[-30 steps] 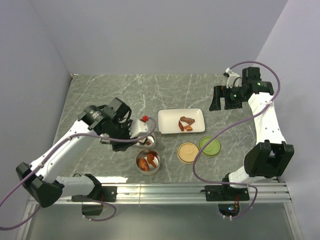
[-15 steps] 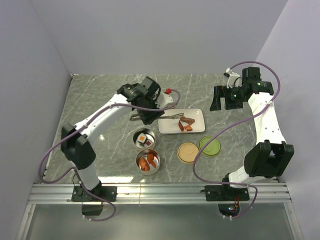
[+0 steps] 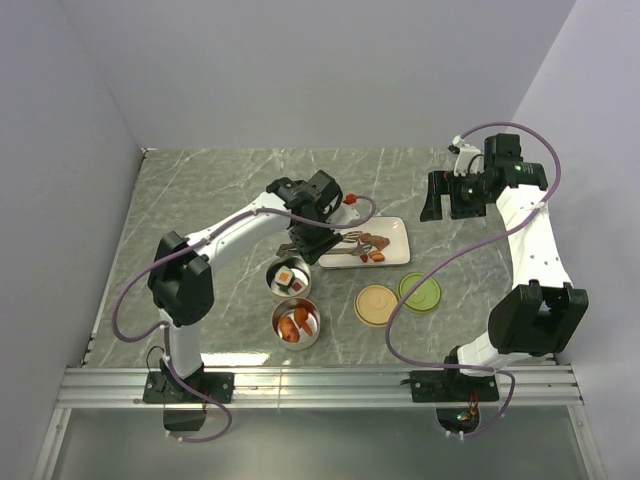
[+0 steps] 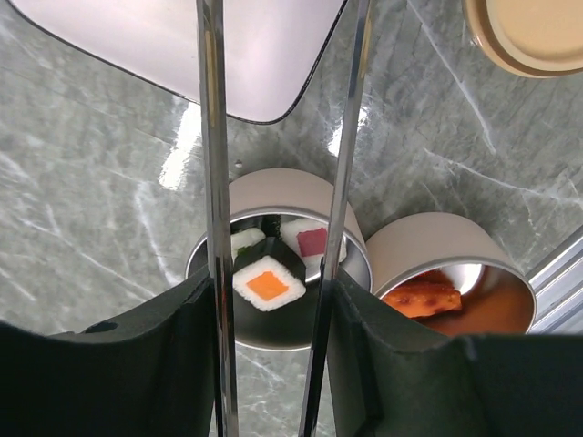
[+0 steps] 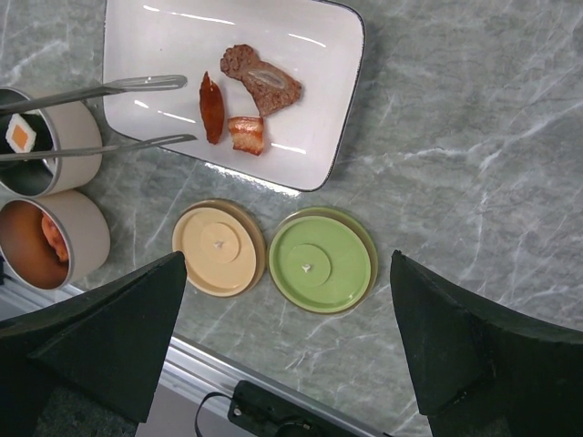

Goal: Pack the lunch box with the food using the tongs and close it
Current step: Pick up the food using the clamp

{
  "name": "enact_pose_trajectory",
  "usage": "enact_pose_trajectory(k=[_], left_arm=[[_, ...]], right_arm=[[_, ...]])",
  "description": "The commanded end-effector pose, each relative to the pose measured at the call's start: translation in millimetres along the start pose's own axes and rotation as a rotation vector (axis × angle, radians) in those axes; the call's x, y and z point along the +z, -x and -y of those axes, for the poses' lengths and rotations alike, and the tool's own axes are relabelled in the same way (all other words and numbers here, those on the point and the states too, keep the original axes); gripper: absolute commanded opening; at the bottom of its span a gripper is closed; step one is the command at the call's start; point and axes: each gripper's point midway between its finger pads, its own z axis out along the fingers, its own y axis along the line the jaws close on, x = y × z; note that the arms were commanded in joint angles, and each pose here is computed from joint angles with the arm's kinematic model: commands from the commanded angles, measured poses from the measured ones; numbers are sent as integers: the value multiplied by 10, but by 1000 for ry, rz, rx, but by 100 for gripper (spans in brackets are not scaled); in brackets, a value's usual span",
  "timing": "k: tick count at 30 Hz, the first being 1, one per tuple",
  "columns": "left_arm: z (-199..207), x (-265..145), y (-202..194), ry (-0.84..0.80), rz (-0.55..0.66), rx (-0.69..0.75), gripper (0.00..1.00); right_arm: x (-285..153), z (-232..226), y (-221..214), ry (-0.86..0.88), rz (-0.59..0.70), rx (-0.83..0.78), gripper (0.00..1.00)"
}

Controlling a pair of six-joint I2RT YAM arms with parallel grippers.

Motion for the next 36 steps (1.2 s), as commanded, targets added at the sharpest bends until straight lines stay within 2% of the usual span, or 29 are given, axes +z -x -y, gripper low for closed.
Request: enact_pose_trajectory(k=[1,11,21,30,36], left_arm=[[72,92,50,-28,0,-28,47],[115,249,50,-52,-31,-36,49],[37,376,126,-29,-47,-30,44],[-162,280,-27,46,-66,-54,38],[-258,154,-39,69,-36,-64,28]], right_arm=[[-111,-2,154,-16,66,-17,100],[-109,5,156,-17,68,-18,100],[-98,8,154,-17,65,-19,100],[-104,5,151,-15,68,-19,100],[-111,0,149,-16,71,-19,100]])
